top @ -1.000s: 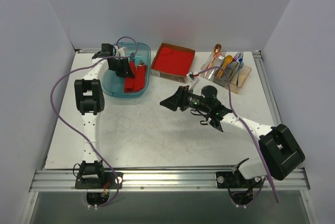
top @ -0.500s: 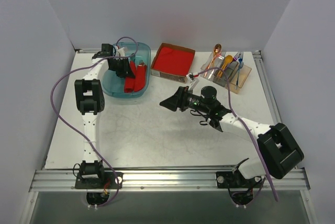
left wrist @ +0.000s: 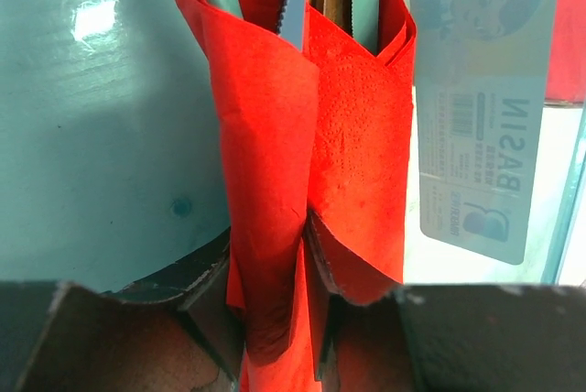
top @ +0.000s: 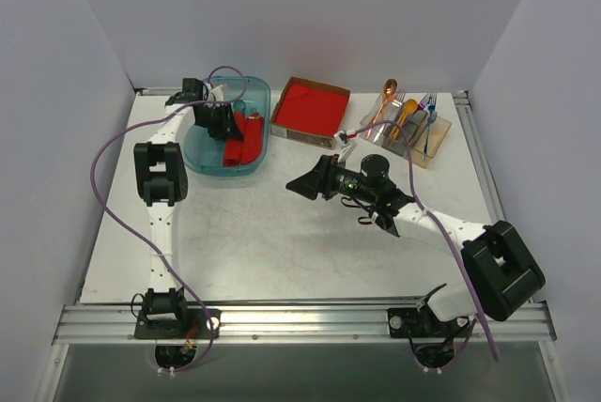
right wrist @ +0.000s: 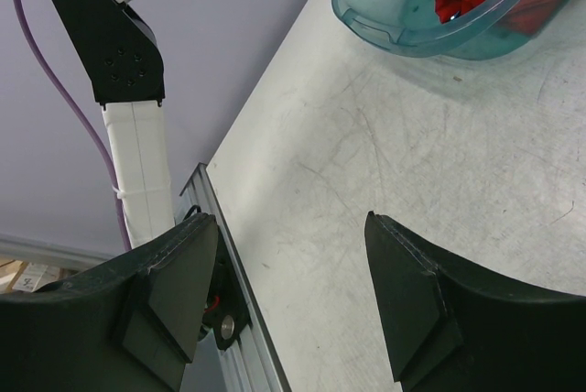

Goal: Place the utensils on the paper napkin and roll it up
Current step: Place the utensils in the bin.

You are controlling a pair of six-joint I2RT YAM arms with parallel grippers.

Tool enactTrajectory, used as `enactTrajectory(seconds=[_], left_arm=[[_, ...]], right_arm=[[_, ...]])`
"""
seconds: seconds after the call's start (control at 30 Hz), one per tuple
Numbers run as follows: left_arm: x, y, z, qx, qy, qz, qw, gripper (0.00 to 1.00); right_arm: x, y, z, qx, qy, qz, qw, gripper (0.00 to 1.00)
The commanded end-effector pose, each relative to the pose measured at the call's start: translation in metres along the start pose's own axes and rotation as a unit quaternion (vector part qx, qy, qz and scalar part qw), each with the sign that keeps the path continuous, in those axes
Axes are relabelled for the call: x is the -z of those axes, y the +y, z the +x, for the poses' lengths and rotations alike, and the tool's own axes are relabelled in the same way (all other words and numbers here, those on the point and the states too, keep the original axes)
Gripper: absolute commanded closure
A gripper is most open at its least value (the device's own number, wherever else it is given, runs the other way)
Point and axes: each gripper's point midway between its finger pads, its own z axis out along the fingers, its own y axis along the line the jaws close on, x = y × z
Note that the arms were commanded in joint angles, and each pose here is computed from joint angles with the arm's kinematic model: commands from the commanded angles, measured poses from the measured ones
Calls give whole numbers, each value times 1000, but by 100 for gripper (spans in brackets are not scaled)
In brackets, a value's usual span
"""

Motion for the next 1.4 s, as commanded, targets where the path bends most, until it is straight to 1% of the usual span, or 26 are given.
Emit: enactTrajectory(seconds=[0.0,0.1,0.13,0.23,0.53,0.77,0.9,1.0,1.03,1.1,1.3,1.37], left_arm=[[-3,32,19,18,25,-68,997,61],[-1,32,18,13,24,-73,997,57],[0,32,19,12,25,-76,997,54],[1,35,18,11,24,-85,996,49],[11,48,14,10,17,-143,990,50],[13,49,9,-4,11,-171,985,50],[19,47,2,-6,-3,-180,984,49],[25,45,-2,-10,-11,-187,982,44],[28,44,-5,-11,-17,-192,981,38],[29,41,-9,-18,-26,-186,982,32],[37,26,-19,-27,-41,-165,985,31],[43,20,-22,-31,-51,-160,985,30]], right_arm=[[-1,12,-5,15,-9,-28,999,34],[-1,12,-5,15,-9,-29,999,34],[-2,11,-4,14,-8,-28,999,34],[-2,11,-4,14,-7,-29,999,34],[-2,12,-3,12,-6,-32,999,34],[-3,12,-2,12,-5,-33,999,34],[-3,11,-2,12,-4,-31,999,34],[-3,12,-1,12,-3,-33,999,33],[-3,11,0,11,-3,-34,999,33],[-3,12,-1,13,-4,-37,999,33],[-4,12,0,12,-2,-37,999,33],[-4,11,0,11,0,-34,999,31]])
